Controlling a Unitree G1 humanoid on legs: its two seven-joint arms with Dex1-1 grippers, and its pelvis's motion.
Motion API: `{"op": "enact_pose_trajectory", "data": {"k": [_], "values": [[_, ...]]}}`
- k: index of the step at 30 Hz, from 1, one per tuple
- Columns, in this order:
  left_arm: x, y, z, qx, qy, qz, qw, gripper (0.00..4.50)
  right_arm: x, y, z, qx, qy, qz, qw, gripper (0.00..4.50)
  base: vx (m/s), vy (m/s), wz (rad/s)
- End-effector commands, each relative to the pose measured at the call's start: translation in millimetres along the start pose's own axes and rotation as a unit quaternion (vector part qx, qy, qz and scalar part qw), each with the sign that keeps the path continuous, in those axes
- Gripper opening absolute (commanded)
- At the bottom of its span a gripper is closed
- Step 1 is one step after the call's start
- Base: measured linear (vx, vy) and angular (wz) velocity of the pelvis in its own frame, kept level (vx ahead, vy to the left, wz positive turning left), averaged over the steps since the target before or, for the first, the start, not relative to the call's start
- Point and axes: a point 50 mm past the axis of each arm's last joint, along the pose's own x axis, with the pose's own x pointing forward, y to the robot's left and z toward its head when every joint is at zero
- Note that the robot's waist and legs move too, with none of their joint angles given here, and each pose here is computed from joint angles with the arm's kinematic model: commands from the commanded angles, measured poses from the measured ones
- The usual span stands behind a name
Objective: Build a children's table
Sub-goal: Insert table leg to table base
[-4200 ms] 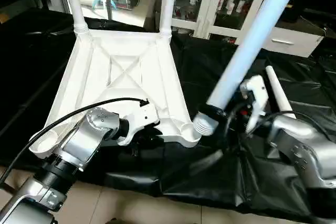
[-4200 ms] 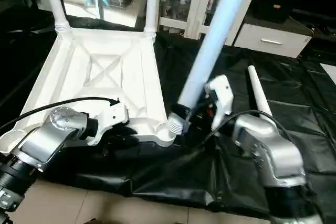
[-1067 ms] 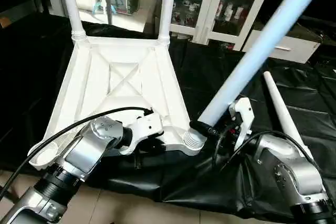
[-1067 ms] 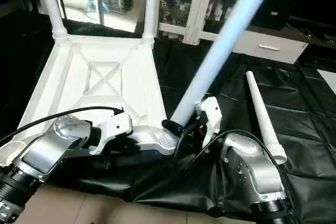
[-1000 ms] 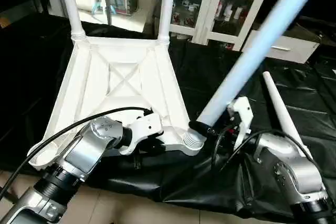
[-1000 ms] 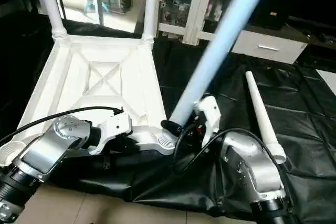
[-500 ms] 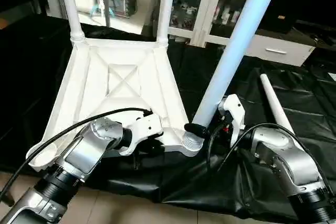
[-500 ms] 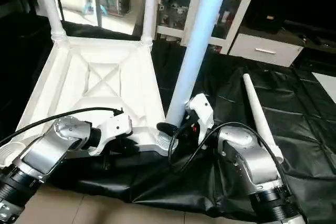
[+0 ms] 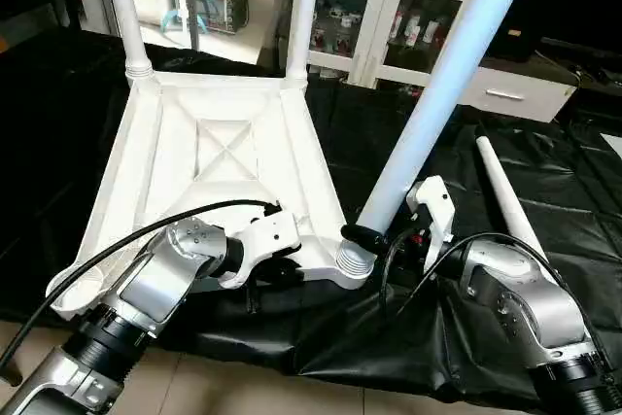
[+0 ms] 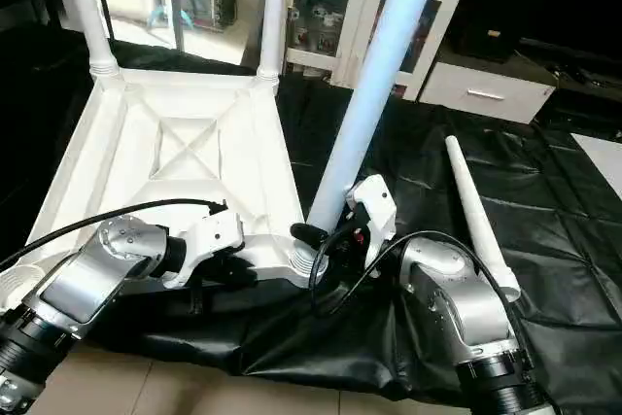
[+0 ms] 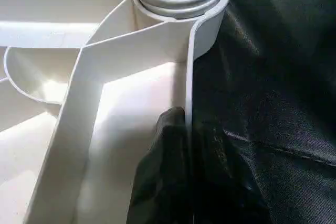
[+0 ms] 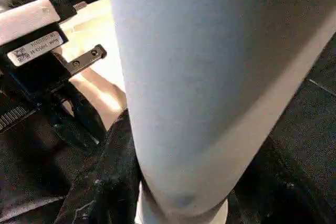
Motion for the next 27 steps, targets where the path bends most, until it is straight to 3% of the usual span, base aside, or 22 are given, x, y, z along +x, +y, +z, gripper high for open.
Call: {"op": "enact_pose_trajectory", "data": {"k": [1,5,7,8,9,10,11,14,16,18,23,27], "values": [[-1.3,2.9,-2.0,-0.017,-0.011,0.022,1.000,0.00,-9.1,-4.5,-46.0,0.056,0.094,-0.035,0.993,1.86,0.000,0.000,0.00],[0.4,5.0,2.4,-0.036,-0.027,0.042,0.998,0.00,-6.6,-13.9,-49.6,0.045,0.107,-0.092,0.989,1.86,0.000,0.000,0.00],[5.0,9.1,10.4,-0.052,-0.038,0.072,0.995,0.00,-1.1,-29.8,-51.4,0.049,0.110,-0.190,0.974,1.86,0.000,0.000,0.00],[5.6,9.6,11.3,-0.054,-0.038,0.075,0.995,0.00,-0.4,-31.3,-51.4,0.049,0.110,-0.200,0.972,1.85,0.000,0.000,0.00],[10.3,12.9,18.0,-0.065,-0.043,0.099,0.992,0.00,4.0,-39.9,-51.3,0.056,0.110,-0.262,0.957,1.85,0.000,0.000,0.00],[10.3,12.9,18.0,-0.065,-0.043,0.099,0.992,0.00,4.0,-39.9,-51.3,0.056,0.110,-0.262,0.957,1.85,0.000,0.000,0.00],[17.7,20.2,27.1,-0.088,-0.046,0.140,0.985,0.00,10.3,-47.0,-49.9,0.073,0.105,-0.322,0.938,1.85,0.000,0.000,0.00],[29.1,30.8,42.0,-0.122,-0.045,0.197,0.972,0.00,21.0,-53.1,-47.5,0.106,0.098,-0.390,0.909,1.85,0.000,0.000,0.00],[31.0,32.8,44.9,-0.127,-0.045,0.207,0.969,0.00,22.8,-54.3,-46.5,0.110,0.097,-0.404,0.903,1.85,0.000,0.000,0.00],[40.3,38.8,63.2,-0.125,-0.044,0.246,0.960,0.00,34.2,-56.9,-39.8,0.103,0.095,-0.448,0.883,1.85,0.000,0.000,0.00],[47.8,37.1,76.5,-0.126,-0.050,0.252,0.958,0.00,45.6,-57.5,-33.5,0.096,0.093,-0.468,0.874,1.85,0.000,0.000,0.00],[49.6,37.3,78.0,-0.130,-0.048,0.256,0.957,0.00,50.2,-58.3,-30.4,0.095,0.088,-0.475,0.870,1.85,0.025,-0.017,0.01]]}}
